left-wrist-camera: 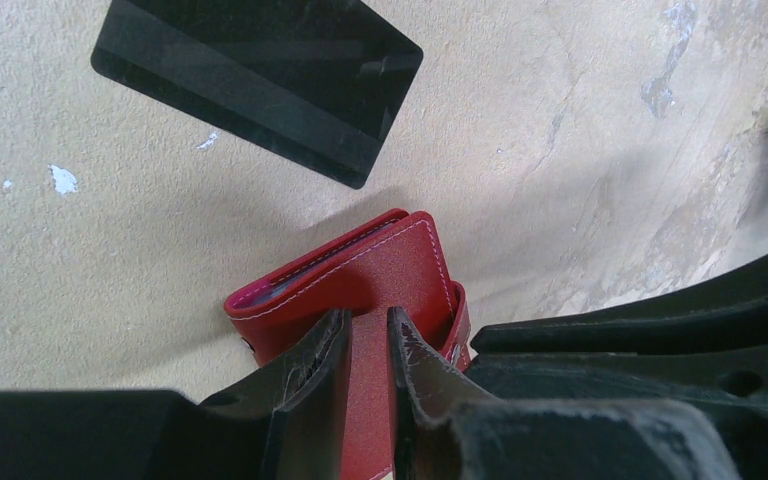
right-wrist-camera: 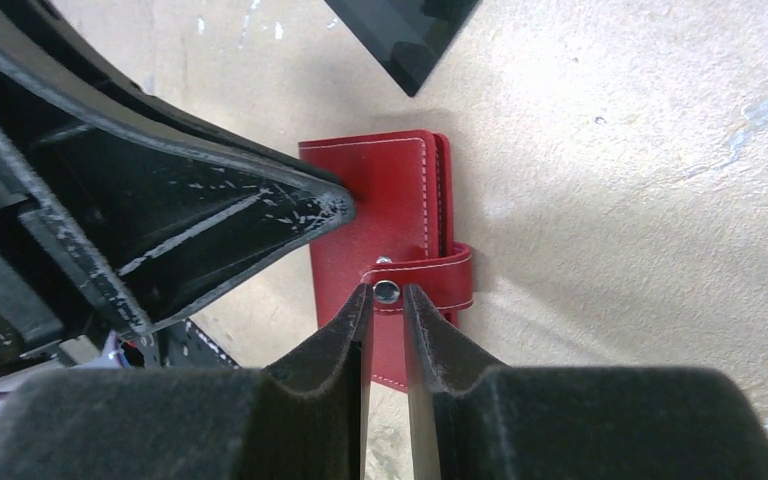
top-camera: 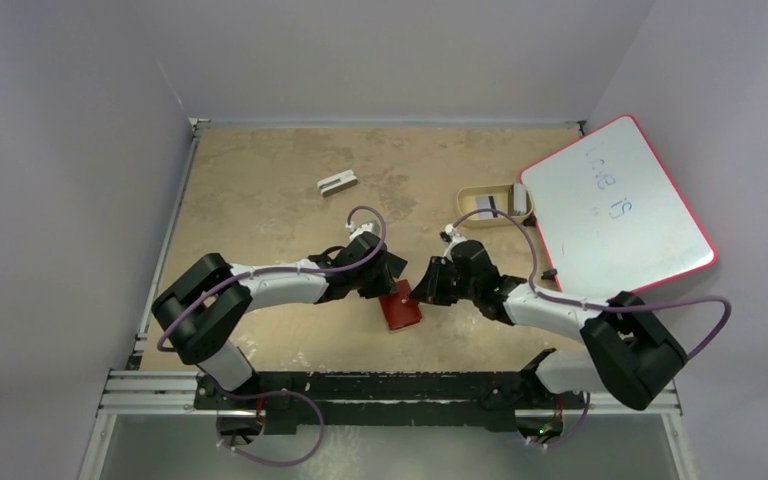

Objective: Put the credit cards into the card holder
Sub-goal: Close the card holder at the center of the board.

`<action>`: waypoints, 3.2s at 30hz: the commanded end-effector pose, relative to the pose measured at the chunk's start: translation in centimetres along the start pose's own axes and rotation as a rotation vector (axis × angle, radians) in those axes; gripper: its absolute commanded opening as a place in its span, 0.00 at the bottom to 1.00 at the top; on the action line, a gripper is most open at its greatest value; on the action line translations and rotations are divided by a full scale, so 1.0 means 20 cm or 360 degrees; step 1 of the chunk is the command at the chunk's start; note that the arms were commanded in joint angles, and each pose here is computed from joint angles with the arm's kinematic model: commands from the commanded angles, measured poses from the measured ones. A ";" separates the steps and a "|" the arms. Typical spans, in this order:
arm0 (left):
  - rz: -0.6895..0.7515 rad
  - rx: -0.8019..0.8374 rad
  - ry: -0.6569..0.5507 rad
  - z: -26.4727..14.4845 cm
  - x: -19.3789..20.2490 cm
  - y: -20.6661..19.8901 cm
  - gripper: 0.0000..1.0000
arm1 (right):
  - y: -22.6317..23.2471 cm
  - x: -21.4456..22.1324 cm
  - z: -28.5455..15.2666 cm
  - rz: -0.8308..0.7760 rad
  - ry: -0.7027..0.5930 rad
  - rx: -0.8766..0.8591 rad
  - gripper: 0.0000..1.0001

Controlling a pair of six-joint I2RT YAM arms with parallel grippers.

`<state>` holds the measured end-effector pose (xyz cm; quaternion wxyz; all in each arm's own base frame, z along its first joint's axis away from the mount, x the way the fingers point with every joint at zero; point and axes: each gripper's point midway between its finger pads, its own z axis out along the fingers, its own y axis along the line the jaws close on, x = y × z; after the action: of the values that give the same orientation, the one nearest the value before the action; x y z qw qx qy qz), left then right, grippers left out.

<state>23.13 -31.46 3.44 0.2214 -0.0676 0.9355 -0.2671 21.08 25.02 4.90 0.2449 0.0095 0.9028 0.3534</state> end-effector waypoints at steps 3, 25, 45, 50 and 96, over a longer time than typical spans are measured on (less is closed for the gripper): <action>-0.0017 -0.0017 0.0001 0.00 0.02 0.03 0.20 | 0.02 -0.04 0.04 -0.0077 -0.0021 -0.0009 0.19; -0.0019 -0.0008 0.0010 0.00 0.02 0.02 0.20 | 0.02 -0.02 0.05 -0.0126 0.0048 -0.0007 0.17; -0.0018 0.0007 0.0013 0.01 0.03 0.00 0.20 | 0.01 -0.05 0.10 -0.0159 0.0054 0.0039 0.16; -0.0016 0.0002 0.0019 0.01 0.03 0.01 0.20 | -0.01 -0.01 0.11 -0.0206 0.0124 0.0034 0.16; -0.0020 -0.0024 0.0018 0.03 0.04 0.03 0.20 | 0.01 0.08 0.07 -0.0543 0.0396 0.0054 0.15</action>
<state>23.17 -31.72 3.46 0.2209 -0.0737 0.9336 -0.2723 20.59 26.69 3.46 0.1972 -0.1704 0.9149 0.3083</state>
